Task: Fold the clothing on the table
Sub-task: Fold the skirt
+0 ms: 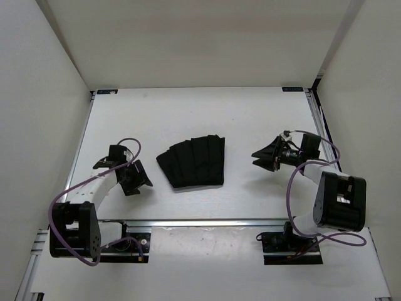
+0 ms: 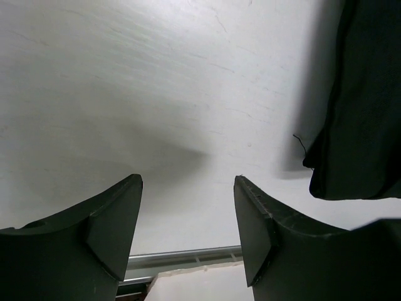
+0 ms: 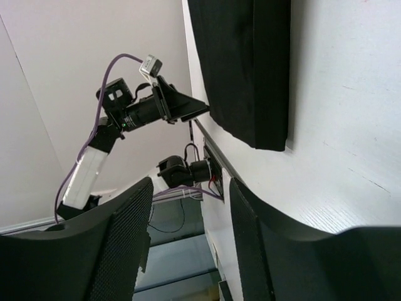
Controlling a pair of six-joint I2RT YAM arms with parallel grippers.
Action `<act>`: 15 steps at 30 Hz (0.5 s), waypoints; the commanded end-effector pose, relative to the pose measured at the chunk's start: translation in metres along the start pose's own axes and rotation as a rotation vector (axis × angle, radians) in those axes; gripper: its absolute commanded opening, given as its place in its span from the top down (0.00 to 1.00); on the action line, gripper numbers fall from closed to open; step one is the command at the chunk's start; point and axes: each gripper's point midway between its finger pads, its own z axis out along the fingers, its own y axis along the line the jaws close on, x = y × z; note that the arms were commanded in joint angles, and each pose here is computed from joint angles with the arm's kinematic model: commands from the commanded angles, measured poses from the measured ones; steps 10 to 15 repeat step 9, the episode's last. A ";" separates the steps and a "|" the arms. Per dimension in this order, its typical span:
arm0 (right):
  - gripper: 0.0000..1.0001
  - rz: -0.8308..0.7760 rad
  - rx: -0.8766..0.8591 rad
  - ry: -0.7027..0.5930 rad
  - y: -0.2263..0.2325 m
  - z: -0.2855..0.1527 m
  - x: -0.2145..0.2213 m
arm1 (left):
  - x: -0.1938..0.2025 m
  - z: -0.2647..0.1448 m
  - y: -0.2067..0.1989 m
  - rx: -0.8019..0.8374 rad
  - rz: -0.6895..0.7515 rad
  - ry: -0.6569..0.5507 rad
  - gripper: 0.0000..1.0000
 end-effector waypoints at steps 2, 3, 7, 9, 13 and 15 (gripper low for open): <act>0.40 -0.027 -0.036 0.017 0.004 0.005 -0.002 | -0.019 -0.006 -0.010 0.035 0.042 -0.046 0.29; 0.39 -0.022 -0.034 0.018 0.002 0.006 -0.002 | -0.019 -0.005 -0.012 0.049 0.043 -0.040 0.30; 0.37 -0.026 -0.004 0.026 -0.003 0.009 -0.002 | -0.010 0.003 -0.014 0.031 0.083 0.018 0.30; 0.37 -0.024 0.041 0.031 -0.010 0.012 -0.002 | -0.009 0.006 -0.019 0.028 0.115 0.038 0.27; 0.37 -0.024 0.041 0.031 -0.010 0.012 -0.002 | -0.009 0.006 -0.019 0.028 0.115 0.038 0.27; 0.37 -0.024 0.041 0.031 -0.010 0.012 -0.002 | -0.009 0.006 -0.019 0.028 0.115 0.038 0.27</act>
